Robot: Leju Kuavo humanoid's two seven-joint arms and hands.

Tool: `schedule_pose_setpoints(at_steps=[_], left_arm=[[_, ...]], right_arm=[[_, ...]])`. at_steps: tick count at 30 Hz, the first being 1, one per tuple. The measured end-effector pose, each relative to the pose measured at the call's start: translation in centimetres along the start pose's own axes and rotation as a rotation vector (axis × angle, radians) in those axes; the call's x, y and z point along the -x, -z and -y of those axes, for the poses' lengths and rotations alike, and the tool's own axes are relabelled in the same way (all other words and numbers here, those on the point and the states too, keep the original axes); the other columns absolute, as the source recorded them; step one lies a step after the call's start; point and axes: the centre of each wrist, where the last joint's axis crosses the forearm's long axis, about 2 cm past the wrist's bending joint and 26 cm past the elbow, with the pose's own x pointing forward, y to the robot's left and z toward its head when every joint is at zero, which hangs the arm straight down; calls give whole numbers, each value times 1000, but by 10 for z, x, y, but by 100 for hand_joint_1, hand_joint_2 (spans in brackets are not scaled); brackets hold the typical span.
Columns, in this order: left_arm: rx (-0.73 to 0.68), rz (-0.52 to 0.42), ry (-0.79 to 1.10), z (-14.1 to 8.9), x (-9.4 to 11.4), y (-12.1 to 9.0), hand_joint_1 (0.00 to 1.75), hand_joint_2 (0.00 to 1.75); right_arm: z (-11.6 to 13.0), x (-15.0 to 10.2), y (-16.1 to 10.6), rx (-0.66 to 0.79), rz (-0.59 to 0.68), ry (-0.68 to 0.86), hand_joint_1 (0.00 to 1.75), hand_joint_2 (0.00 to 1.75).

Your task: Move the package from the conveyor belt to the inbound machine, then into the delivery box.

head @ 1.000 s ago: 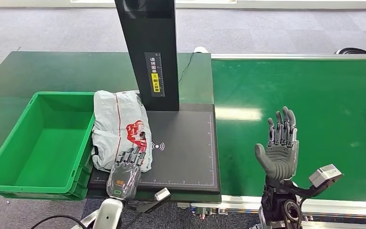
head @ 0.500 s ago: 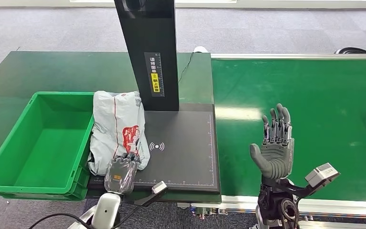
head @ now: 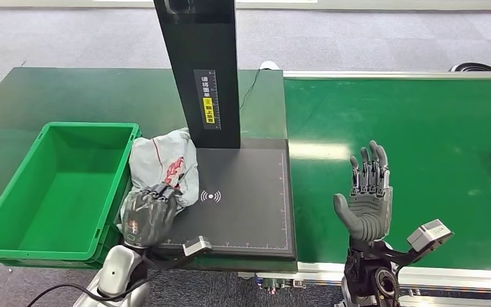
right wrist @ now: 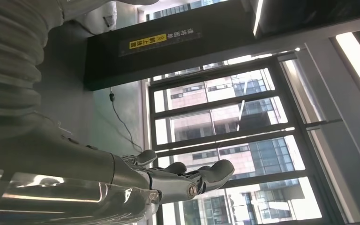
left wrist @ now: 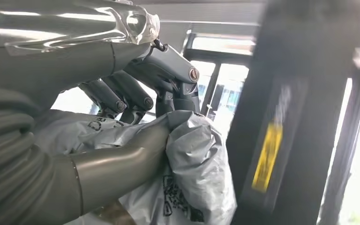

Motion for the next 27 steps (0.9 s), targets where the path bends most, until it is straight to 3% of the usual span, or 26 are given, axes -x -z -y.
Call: schedule_pose_setpoints(at_steps=[7, 13, 20, 27], left_arm=[[-398, -65, -467, -34, 18, 12, 175, 175], [-642, -53, -644, -65, 20, 14, 173, 175], [-847, -31, -808, -110, 32, 23, 174, 175], [-952, 77, -908, -151, 62, 32, 174, 175]], right_arm=[[5, 1, -9, 15, -17, -4, 0, 175], [8, 1, -15, 25, -28, -9, 0, 175], [11, -1, -22, 46, -37, -19, 0, 175], [16, -3, -23, 63, -37, -25, 0, 175]])
